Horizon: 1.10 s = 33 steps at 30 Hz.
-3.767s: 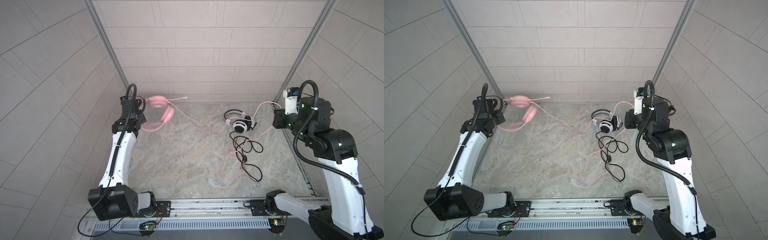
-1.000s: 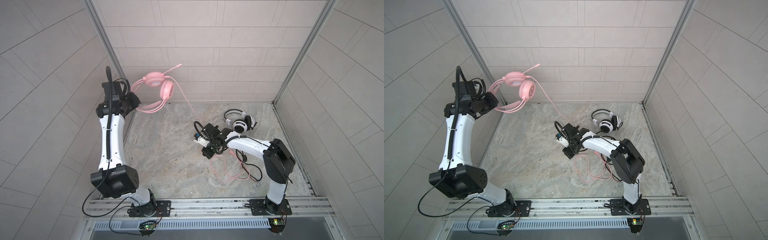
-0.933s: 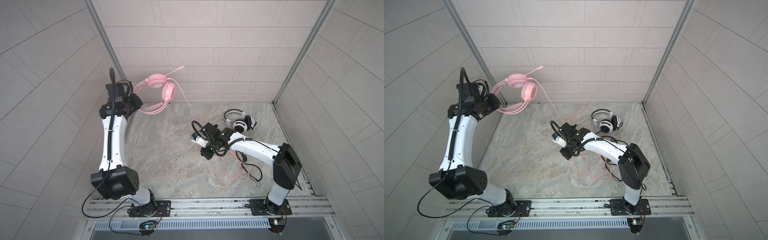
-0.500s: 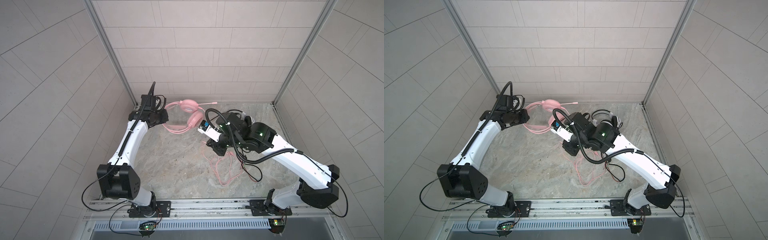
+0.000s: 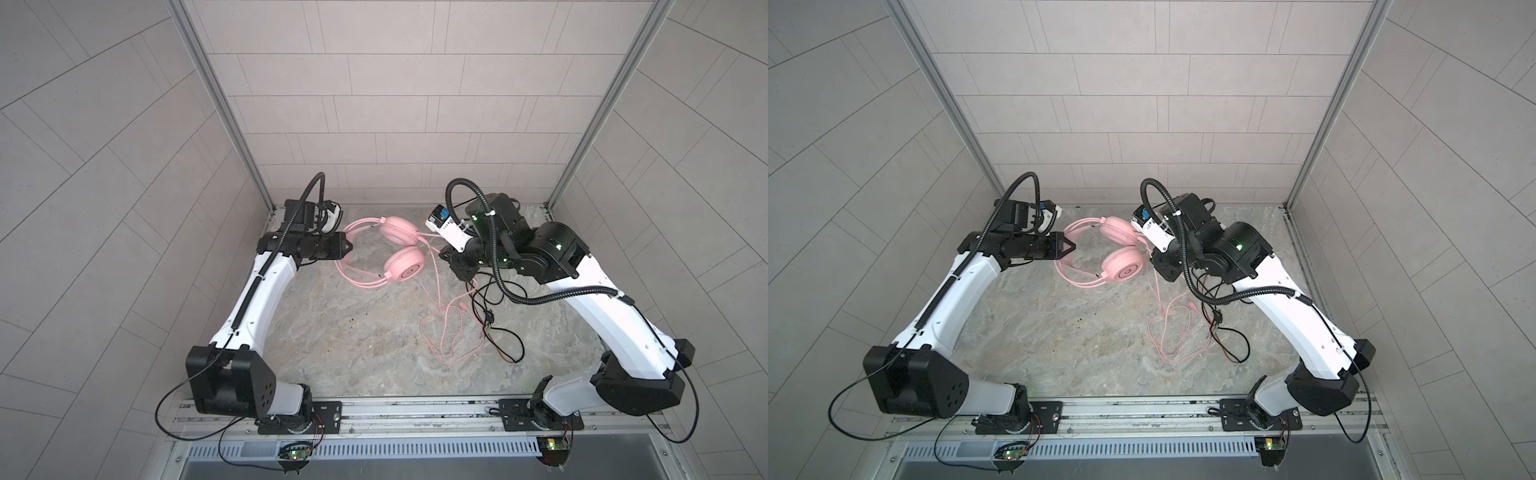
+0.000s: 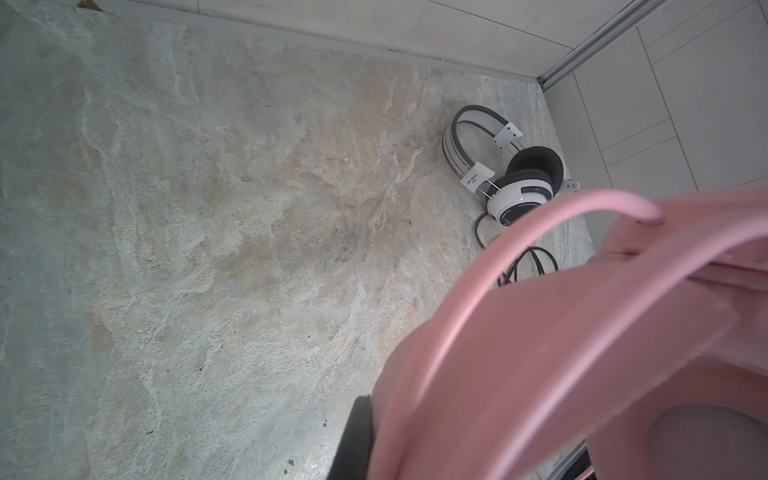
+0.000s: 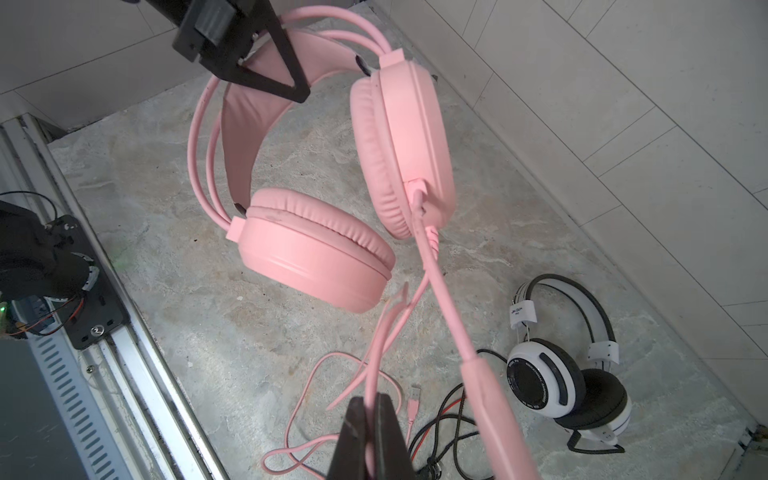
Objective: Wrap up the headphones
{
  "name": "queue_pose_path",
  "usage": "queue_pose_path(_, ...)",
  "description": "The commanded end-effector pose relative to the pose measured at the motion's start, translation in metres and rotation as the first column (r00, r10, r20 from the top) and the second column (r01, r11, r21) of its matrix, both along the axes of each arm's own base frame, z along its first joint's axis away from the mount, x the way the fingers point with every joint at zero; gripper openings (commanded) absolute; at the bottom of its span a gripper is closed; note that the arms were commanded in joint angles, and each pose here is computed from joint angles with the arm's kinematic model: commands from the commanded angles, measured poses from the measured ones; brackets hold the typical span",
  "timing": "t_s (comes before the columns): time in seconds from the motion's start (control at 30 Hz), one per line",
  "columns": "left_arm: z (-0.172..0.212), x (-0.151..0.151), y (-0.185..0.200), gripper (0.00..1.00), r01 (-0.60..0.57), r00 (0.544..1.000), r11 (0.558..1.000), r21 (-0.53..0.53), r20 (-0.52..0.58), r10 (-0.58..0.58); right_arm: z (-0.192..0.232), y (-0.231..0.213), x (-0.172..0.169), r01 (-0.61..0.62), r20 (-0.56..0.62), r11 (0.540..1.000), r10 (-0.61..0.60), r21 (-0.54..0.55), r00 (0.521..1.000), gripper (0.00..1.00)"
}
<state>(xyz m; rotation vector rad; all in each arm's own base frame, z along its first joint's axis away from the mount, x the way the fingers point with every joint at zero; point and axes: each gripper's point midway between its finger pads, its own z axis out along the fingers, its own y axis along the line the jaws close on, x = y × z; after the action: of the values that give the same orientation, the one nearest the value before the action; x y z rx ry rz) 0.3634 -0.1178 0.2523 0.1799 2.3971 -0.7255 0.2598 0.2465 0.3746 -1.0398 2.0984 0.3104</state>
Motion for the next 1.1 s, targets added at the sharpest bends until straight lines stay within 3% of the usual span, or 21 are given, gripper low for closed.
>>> queue_pose_path(0.0,0.021,-0.010,-0.029,0.00,0.135,0.990,0.989,-0.065,0.046,-0.132,0.008,0.006,-0.019,-0.112,-0.011,0.994,0.112,0.017,0.994,0.00)
queue_pose_path(0.07,0.016,-0.014,-0.033,0.00,0.154,0.988,0.988,-0.019,0.021,-0.154,0.013,0.007,-0.025,-0.144,-0.005,0.989,0.144,0.026,0.990,0.00)
queue_pose_path(0.23,-0.005,-0.010,-0.020,0.00,0.089,0.996,0.993,0.080,-0.030,-0.086,0.037,0.013,-0.043,-0.226,0.020,0.967,0.225,0.117,0.974,0.00)
queue_pose_path(0.37,-0.010,-0.011,-0.024,0.00,0.111,0.993,0.992,0.065,-0.052,-0.108,0.043,0.025,-0.059,-0.308,-0.025,0.936,0.317,0.172,0.948,0.00)
queue_pose_path(0.47,-0.005,-0.020,-0.033,0.00,0.175,0.984,0.983,0.059,-0.030,-0.173,0.043,0.006,-0.030,-0.173,0.043,0.980,0.169,0.102,0.985,0.00)
queue_pose_path(0.53,-0.006,-0.025,-0.034,0.00,0.195,0.981,0.978,0.079,-0.019,-0.194,0.048,-0.010,-0.011,-0.076,0.065,0.990,0.069,0.116,0.996,0.00)
queue_pose_path(0.77,0.003,-0.047,-0.046,0.00,0.303,0.951,0.952,0.051,0.046,-0.306,0.061,-0.057,0.049,0.144,0.076,0.943,-0.175,0.300,0.982,0.00)
queue_pose_path(0.87,0.010,-0.060,-0.062,0.00,0.386,0.919,0.923,0.015,0.087,-0.385,0.057,-0.055,0.068,0.117,0.027,0.910,-0.139,0.398,0.990,0.00)
queue_pose_path(1.07,0.014,-0.075,-0.086,0.00,0.483,0.874,0.875,-0.041,0.079,-0.479,0.041,-0.025,0.092,0.033,-0.048,0.873,-0.011,0.486,0.999,0.00)
